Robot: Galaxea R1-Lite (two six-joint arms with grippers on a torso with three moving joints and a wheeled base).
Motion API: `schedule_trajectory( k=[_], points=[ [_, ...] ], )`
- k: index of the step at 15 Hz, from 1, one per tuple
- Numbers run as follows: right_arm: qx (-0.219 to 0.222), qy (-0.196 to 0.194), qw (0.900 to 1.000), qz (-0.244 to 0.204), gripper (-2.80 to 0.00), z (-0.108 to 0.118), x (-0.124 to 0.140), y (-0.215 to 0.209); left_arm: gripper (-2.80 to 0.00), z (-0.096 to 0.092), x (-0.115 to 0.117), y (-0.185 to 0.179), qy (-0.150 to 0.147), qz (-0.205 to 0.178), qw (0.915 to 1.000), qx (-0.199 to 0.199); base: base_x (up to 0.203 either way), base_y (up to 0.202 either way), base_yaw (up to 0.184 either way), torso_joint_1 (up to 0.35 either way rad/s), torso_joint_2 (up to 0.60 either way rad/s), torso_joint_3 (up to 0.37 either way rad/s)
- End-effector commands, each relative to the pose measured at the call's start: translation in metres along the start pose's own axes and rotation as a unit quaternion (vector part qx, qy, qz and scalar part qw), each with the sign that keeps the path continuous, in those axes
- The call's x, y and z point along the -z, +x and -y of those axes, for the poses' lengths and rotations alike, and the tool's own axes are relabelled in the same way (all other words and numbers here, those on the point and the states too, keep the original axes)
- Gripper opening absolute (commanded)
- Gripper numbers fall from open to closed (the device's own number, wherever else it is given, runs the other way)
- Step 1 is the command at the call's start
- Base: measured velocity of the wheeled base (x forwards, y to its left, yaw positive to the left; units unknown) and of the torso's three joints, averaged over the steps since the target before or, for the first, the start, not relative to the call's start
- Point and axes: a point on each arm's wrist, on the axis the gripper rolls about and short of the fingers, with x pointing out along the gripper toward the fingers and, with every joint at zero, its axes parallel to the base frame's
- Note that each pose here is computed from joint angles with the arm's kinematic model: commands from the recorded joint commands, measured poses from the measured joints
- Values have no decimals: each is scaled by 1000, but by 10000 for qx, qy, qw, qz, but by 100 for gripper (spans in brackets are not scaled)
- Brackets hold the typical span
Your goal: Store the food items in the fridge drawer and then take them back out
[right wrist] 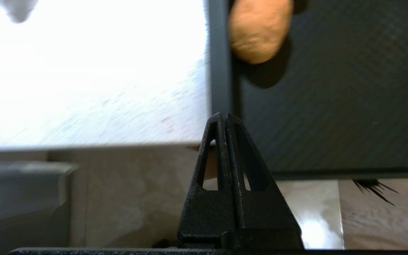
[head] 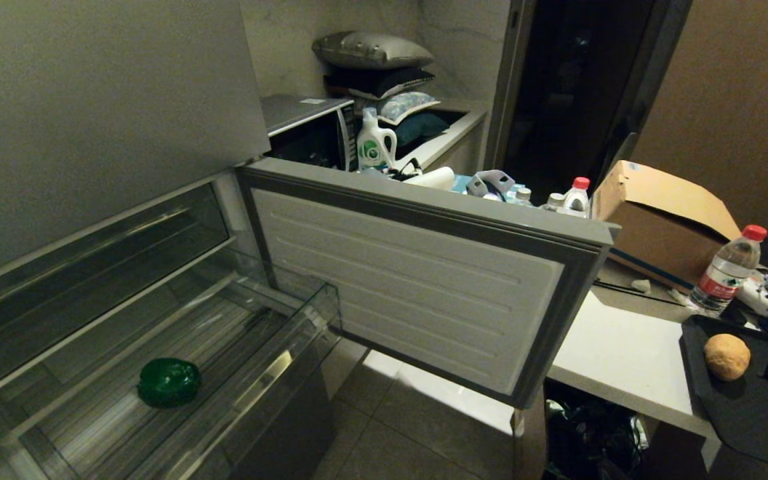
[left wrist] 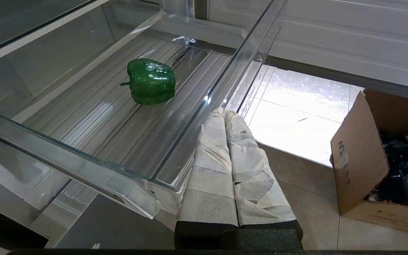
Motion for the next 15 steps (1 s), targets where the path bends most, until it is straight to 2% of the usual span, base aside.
schedule_trajectory(
  k=[1,3,4,8,10,15],
  points=[
    [143,90,9997,-186,-280,8,-5,24,-280,0,0,0,-1,-11,10000,0,0,0,0,0,0,0],
    [71,129,9995,-261,-280,10,-10,40,-280,0,0,0,-1,-3,10000,0,0,0,0,0,0,0],
    [36,148,9995,-279,0,11,-14,47,-280,0,0,0,-1,-4,10000,0,0,0,0,0,0,0],
    [-104,207,9994,-275,0,11,-27,72,-280,0,0,0,-1,-11,10000,0,0,0,0,0,0,0],
    [-187,218,9988,-385,0,12,-25,81,-280,0,0,0,-1,-3,10000,0,0,0,0,0,0,0],
    [-7,347,9984,-455,0,26,-29,107,-280,0,0,0,-1,-11,10000,0,0,0,0,0,0,0]
  ],
)
